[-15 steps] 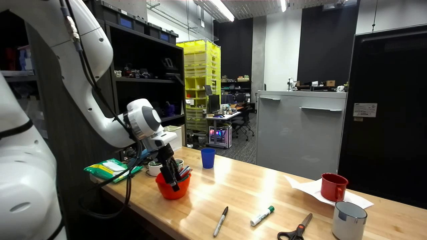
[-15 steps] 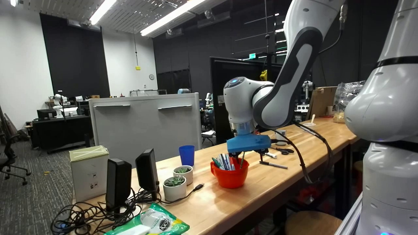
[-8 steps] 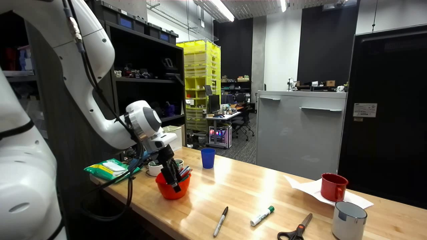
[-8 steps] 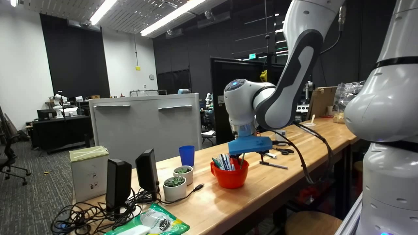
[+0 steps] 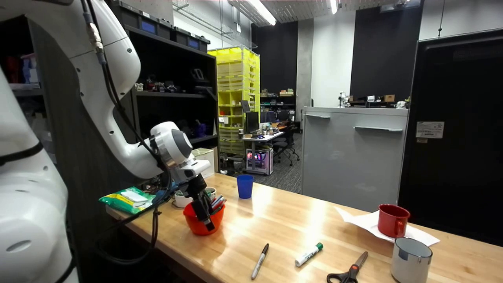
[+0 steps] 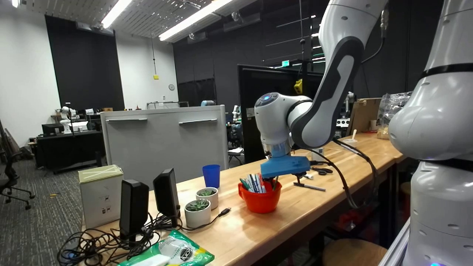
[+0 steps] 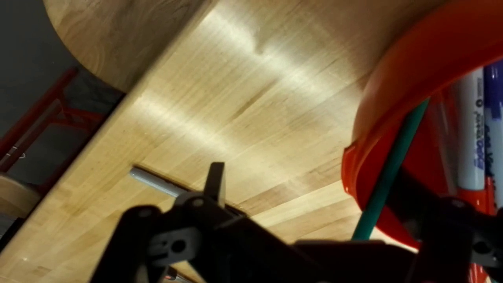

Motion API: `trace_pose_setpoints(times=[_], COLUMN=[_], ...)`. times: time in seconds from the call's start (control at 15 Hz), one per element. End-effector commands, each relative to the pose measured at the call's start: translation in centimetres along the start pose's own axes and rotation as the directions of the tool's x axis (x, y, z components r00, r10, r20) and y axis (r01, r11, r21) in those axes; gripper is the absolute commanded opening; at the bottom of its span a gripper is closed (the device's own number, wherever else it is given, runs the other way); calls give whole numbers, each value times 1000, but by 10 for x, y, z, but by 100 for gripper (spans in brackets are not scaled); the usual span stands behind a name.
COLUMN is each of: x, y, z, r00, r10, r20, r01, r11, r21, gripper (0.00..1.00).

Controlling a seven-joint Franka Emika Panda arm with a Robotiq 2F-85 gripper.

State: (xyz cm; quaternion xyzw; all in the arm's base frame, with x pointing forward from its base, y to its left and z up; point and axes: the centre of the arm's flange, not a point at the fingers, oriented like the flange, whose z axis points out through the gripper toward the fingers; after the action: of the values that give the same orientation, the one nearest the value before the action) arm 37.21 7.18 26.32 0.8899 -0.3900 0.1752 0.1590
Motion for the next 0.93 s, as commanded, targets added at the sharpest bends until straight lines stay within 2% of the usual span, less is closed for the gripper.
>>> trace_pose_setpoints(times=[0.0,0.07,0.13,0.2,0.67,0.8,0.87], x=[0,0,0,0,-8,-11,-12], y=[-3,-4,-4,-5,-11,-14,-16], z=[5,5,3,3,-2,-5,-7], r00=[1000,1000,1000,1000,999,998,998], r10=[-1,-3,-5,-5,-33,-50,-59], r20=[-7,-10,-12,-12,-24,-31,-38], r01=[1,3,5,6,34,51,60], r11=[1000,1000,1000,1000,999,998,998], r21=[7,9,12,13,19,22,26], gripper=[99,75,75,70,15,2,3])
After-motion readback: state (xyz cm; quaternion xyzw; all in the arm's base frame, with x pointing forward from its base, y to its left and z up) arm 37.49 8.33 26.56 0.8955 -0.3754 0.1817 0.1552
